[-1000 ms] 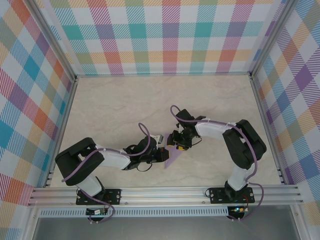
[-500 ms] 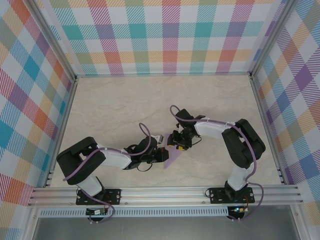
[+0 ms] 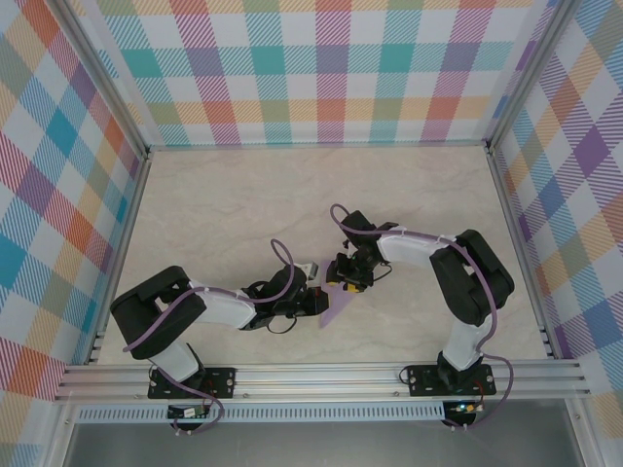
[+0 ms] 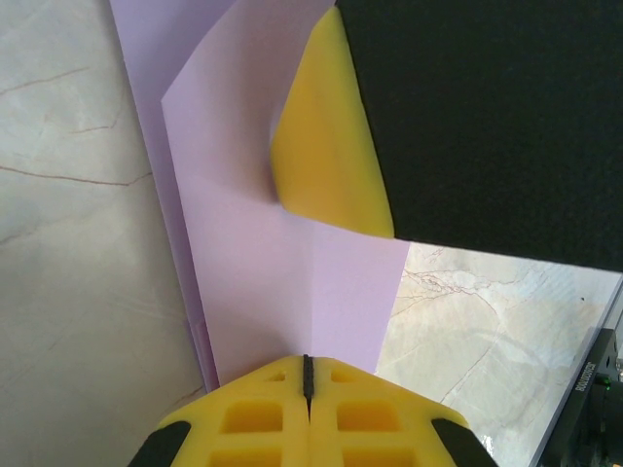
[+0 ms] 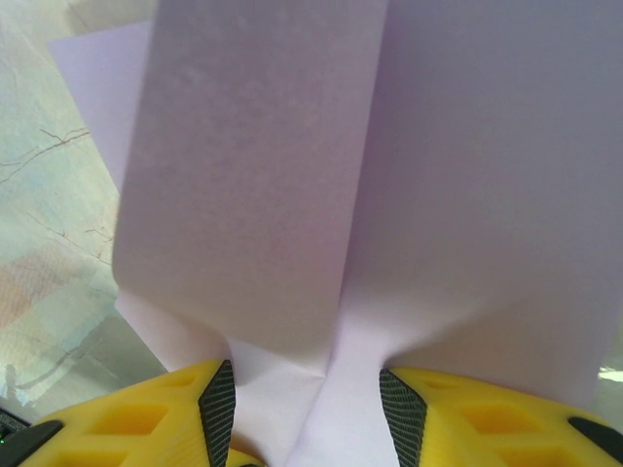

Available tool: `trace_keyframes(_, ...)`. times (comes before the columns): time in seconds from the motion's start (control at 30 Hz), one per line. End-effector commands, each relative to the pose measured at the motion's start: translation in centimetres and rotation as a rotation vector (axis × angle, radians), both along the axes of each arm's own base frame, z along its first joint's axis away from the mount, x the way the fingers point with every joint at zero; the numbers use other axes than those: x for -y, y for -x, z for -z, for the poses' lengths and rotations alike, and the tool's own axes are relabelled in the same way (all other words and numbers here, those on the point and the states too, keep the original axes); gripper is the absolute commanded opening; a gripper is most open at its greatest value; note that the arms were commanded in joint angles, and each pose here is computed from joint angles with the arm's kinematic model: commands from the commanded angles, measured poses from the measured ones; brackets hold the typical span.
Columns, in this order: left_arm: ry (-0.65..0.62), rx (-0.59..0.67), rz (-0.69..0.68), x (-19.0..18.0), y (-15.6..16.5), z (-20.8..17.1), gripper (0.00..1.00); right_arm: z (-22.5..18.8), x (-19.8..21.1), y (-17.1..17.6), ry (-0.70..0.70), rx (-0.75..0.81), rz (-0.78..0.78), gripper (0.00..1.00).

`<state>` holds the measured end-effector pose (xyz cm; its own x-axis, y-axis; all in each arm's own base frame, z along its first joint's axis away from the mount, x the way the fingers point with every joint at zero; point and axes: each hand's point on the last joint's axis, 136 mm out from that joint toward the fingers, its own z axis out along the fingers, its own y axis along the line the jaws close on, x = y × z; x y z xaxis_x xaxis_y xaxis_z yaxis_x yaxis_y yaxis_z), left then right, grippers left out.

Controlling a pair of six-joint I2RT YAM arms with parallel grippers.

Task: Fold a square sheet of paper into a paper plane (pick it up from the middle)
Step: Fourth fold the wing at the center of the table.

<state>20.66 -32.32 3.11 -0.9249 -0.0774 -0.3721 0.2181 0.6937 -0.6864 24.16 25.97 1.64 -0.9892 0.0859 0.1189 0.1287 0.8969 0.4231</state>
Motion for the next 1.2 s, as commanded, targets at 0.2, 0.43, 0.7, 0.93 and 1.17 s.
trace_keyframes(0.2,-0.043,-0.012,-0.023,-0.5,-0.5,1.0,0.02,4.8,3.7,2.3,0.208,-0.083,-0.008,0.47)
trace_keyframes(0.43,-0.047,-0.016,-0.021,-0.5,-0.5,1.1,0.03,4.8,3.7,2.4,0.208,-0.086,-0.010,0.47)
trace_keyframes(0.7,-0.073,-0.042,-0.012,-0.5,-0.2,2.0,0.02,4.1,3.4,2.1,0.193,-0.075,-0.009,0.47)
trace_keyframes(0.93,-0.108,-0.073,-0.013,-1.0,0.3,2.8,0.01,2.0,2.5,1.6,0.141,-0.041,-0.010,0.47)
trace_keyframes(1.17,-0.158,-0.106,-0.016,-1.7,0.9,3.7,0.00,-3.9,0.5,-0.8,-0.016,0.162,-0.052,0.46)
